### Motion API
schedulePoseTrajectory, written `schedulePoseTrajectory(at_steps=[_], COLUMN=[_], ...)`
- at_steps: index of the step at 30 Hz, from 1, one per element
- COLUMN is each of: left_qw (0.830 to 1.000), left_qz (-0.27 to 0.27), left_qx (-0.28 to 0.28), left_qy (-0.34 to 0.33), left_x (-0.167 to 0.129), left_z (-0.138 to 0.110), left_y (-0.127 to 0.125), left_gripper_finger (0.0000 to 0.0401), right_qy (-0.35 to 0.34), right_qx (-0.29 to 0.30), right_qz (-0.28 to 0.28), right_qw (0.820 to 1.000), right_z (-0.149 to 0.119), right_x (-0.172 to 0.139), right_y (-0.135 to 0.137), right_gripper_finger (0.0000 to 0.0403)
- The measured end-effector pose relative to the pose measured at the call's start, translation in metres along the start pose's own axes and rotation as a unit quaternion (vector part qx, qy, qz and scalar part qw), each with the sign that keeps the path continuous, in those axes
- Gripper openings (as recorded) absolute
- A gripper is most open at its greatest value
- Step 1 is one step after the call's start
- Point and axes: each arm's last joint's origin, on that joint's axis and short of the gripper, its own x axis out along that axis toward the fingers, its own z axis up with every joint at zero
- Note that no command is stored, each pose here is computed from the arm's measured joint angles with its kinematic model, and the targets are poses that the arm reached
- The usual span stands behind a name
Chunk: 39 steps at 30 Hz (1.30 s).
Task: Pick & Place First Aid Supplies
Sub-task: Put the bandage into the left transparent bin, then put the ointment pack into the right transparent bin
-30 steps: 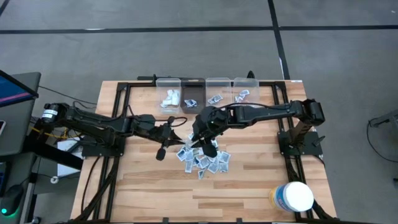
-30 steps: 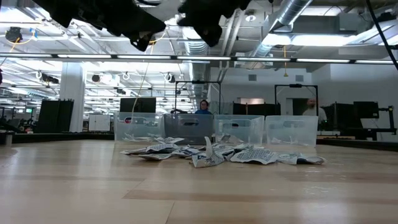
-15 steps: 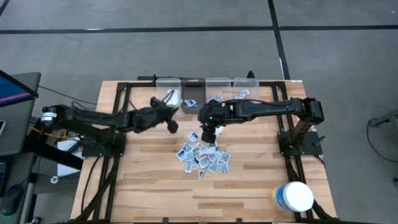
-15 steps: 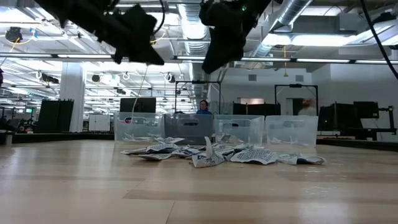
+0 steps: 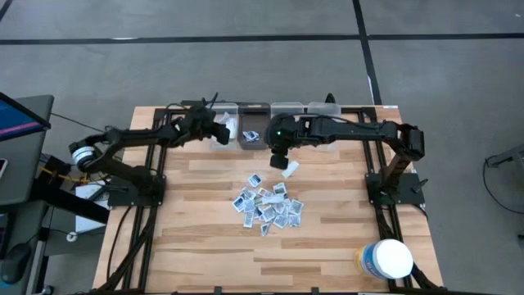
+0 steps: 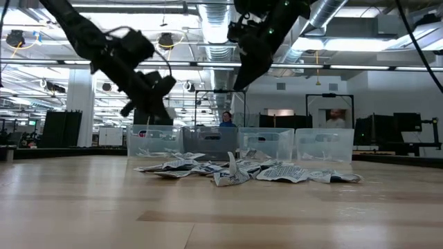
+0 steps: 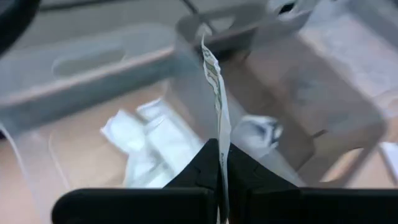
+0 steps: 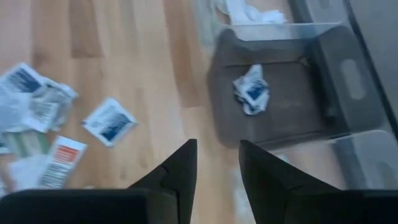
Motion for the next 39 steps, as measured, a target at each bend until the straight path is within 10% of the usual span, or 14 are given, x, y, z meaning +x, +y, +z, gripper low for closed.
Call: schedulePoseTrajectory(at_steps=[20, 39], left_qw=[0.999, 0.955], left_qz=[-0.018, -0.255], left_qx=[-0.032, 0.103], left_qy=[-0.004, -0.109], left_x=[0.013, -0.069], left_z=[-0.001, 0.027], left_y=[0.005, -0.044], left_gripper_finger=[0.0083, 0.0063], right_qy=[0.02, 0.014], right_qx=[-0.033, 0.027], right_qz=[-0.021, 0.111], right_qw=[0.999, 0.993], right_z=[-0.009, -0.019], right_x=[0.005, 0.006], right_y=[-0.037, -0.052], right_gripper_finger=[0.0113, 0.0113])
